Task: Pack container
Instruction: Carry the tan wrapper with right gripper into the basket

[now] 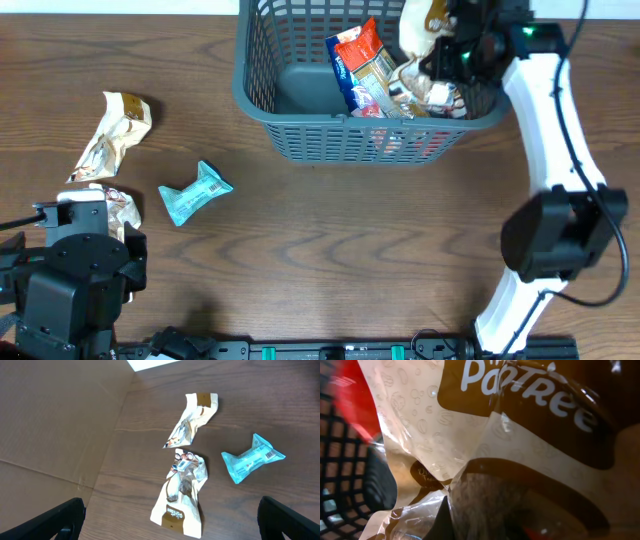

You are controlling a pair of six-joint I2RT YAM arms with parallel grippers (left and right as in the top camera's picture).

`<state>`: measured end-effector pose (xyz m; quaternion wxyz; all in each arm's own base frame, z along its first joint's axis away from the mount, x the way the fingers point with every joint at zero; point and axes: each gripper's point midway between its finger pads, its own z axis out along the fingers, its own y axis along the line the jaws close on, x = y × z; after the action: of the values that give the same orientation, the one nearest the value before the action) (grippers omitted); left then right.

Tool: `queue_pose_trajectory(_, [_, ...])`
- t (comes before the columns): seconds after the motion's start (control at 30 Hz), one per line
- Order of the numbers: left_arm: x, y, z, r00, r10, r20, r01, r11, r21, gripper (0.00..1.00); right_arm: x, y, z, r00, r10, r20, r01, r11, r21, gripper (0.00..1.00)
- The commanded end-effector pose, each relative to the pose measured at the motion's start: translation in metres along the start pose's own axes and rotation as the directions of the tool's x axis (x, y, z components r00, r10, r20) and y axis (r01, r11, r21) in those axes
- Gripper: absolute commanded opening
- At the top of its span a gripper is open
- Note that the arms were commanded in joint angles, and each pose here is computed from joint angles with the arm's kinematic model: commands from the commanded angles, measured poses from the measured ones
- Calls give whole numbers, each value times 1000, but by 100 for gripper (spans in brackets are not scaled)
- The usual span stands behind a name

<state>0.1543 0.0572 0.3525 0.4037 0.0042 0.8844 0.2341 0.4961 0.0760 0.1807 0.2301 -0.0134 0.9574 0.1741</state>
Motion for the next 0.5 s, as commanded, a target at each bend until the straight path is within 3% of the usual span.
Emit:
queue_pose_trajectory(0.0, [-2,5,-2,1000,-1,7,1,1000,-19,99,5,-6,9,1000,-8,-25,8,1000,20,5])
queue_pose_trajectory(0.1, [-2,5,-2,1000,-1,7,1,1000,-19,99,9,-13,13,999,-1,-44,3,999,54,19])
queue_pose_trajectory(0.23, [-2,5,-2,1000,-1,7,1,1000,-19,99,12,-16,12,998,3,-55,1,998,70,85])
queue_pose_trajectory(0.27, [-2,5,-2,1000,-1,7,1,1000,-19,99,12,-16,12,998,4,-58,0,998,71,96])
queue_pose_trajectory(0.47, [-2,5,-2,1000,-1,7,1,1000,-19,99,7,-12,5,999,-1,-42,4,998,60,99])
